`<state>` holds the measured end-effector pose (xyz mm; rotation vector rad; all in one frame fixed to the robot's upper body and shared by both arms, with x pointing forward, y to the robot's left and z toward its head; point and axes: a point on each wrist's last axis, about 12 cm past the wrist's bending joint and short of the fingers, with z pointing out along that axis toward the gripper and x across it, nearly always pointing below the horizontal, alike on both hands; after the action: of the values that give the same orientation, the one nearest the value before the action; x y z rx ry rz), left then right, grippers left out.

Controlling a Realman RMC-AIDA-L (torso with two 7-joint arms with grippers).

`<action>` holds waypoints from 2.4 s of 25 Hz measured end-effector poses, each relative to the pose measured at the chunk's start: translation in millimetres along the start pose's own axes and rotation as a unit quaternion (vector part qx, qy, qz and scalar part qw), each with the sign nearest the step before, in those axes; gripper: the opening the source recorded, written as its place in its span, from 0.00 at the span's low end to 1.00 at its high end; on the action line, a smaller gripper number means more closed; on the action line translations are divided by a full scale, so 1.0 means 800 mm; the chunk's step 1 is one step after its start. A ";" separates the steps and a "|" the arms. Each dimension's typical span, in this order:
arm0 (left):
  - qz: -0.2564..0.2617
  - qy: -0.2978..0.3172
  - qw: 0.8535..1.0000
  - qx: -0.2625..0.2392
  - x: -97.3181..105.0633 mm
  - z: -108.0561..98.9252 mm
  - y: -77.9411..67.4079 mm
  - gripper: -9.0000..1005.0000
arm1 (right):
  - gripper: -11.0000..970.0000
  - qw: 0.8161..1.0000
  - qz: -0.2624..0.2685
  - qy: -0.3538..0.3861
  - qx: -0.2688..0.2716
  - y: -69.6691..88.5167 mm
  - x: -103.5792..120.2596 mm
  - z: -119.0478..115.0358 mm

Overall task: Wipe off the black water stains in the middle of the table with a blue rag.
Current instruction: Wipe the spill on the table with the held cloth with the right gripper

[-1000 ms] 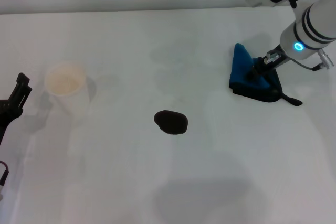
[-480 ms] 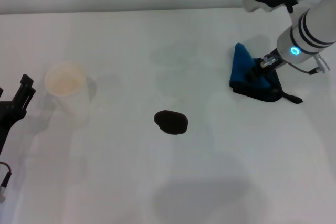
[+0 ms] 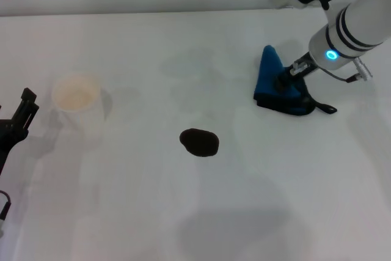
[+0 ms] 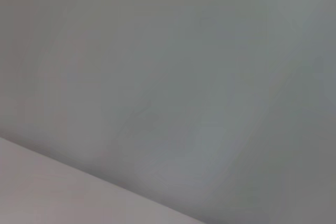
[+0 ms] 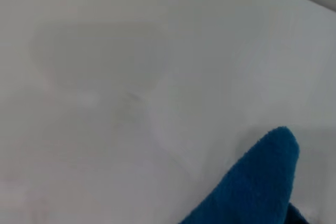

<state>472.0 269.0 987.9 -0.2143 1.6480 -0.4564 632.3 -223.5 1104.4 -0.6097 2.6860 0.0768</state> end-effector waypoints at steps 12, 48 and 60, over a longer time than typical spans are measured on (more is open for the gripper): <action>0.002 -0.003 1.000 -0.002 -0.002 0.000 0.002 0.87 | 0.17 0.981 -0.058 0.004 -0.185 0.050 0.016 -0.022; 0.003 -0.020 1.000 0.007 -0.009 0.007 -0.001 0.87 | 0.16 0.954 -0.220 -0.142 -0.144 0.108 0.016 0.023; 0.005 -0.022 1.000 0.011 -0.012 0.012 -0.002 0.87 | 0.15 0.953 -0.236 -0.110 -0.157 0.119 0.030 0.033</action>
<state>482.3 269.4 996.4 -0.1983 1.6002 -0.4590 581.6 -143.7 1067.9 -1.2468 2.2609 0.4193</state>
